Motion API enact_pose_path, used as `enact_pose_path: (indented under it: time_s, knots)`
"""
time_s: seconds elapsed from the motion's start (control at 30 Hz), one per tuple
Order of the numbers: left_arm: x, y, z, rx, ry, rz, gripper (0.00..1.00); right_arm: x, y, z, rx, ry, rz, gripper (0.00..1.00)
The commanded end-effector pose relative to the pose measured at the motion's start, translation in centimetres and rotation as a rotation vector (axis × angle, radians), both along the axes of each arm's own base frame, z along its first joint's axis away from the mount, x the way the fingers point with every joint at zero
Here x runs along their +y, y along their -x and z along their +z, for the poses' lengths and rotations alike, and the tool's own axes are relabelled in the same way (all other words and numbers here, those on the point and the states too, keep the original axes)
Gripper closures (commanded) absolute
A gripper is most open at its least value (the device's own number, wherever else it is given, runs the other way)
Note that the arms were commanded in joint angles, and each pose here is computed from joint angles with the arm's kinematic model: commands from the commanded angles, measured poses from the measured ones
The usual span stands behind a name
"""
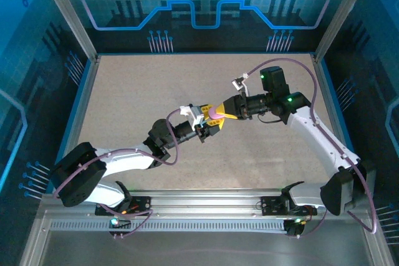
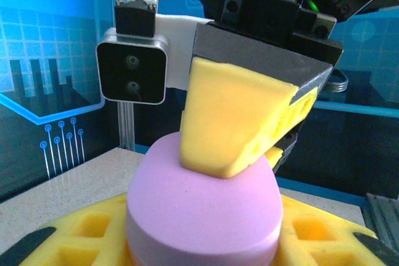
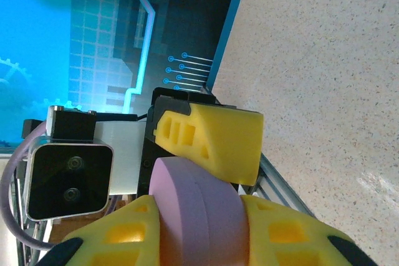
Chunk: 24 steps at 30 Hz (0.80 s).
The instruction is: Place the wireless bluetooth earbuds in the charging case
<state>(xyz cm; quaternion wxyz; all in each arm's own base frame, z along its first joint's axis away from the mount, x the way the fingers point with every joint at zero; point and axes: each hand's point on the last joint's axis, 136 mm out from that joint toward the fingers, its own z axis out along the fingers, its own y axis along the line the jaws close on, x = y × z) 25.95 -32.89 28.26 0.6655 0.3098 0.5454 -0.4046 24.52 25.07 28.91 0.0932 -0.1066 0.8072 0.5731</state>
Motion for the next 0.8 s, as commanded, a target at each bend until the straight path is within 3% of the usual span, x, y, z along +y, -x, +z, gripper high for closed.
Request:
enact_pose_path:
  time_s: [0.0,0.37,0.53,0.77]
  knots:
    - [0.6,-0.2,1.6,-0.033,0.031,0.028,0.54,-0.6,-0.5,-0.1,-0.01,-0.004,-0.028,0.82]
    - [1.8,0.0,-0.7,-0.023,-0.068,0.083,0.35,-3.5,-3.4,-1.0,-0.032,0.022,-0.217,0.85]
    - [4.2,-0.1,-0.2,-0.023,-0.057,0.182,0.28,-6.0,-5.4,-5.9,0.026,0.158,-0.368,0.83]
    - [7.3,-1.4,0.2,0.056,-0.113,0.328,0.17,-6.0,-6.4,-12.8,0.141,0.235,-0.38,0.83]
